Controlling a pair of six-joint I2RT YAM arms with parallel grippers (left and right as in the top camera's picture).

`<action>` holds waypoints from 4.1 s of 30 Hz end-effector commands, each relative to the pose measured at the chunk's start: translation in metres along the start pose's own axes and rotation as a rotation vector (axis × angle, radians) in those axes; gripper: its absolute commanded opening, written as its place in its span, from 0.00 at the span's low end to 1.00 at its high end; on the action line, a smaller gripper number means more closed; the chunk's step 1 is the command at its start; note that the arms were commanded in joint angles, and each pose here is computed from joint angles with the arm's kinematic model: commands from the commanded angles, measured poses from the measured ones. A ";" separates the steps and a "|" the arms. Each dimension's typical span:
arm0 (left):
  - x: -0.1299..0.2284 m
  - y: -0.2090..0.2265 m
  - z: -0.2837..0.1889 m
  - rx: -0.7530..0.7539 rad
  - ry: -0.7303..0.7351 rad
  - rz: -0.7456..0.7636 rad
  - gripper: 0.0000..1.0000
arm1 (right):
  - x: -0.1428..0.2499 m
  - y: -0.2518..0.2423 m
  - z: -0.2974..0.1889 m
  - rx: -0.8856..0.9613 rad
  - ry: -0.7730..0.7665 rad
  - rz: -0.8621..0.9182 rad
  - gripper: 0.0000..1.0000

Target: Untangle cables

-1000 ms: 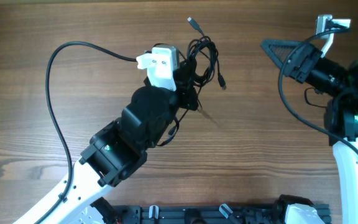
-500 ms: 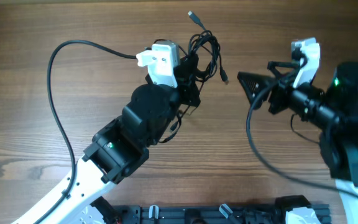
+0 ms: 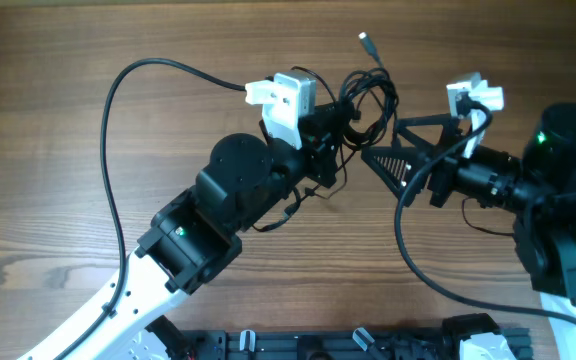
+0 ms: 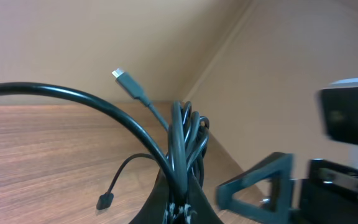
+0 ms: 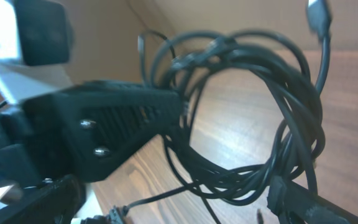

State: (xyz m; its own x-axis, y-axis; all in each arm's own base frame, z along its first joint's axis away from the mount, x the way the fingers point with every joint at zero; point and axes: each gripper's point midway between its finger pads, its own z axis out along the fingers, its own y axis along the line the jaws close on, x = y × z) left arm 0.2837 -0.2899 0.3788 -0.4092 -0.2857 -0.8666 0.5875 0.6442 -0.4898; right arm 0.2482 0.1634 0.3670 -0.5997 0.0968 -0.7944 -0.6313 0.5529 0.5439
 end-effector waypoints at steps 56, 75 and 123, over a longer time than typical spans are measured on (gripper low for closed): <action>-0.014 -0.060 -0.018 0.314 -0.004 0.045 0.04 | -0.004 0.003 0.016 -0.115 0.048 0.083 0.99; -0.040 -0.005 -0.012 -0.009 -0.155 0.019 0.04 | -0.001 0.050 0.004 -0.389 0.093 -0.001 0.62; -0.085 0.006 -0.022 0.084 -0.265 -0.003 0.04 | 0.019 -0.110 -0.011 0.566 0.022 0.239 1.00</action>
State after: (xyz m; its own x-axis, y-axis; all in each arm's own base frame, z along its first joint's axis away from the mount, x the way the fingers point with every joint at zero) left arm 0.3112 -0.2494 0.4399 -0.2545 -0.4672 -0.8468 0.6301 0.5841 -0.5116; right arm 0.3021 0.0964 0.2889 -0.7234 0.2952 -0.6241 -0.0874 0.8576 0.5069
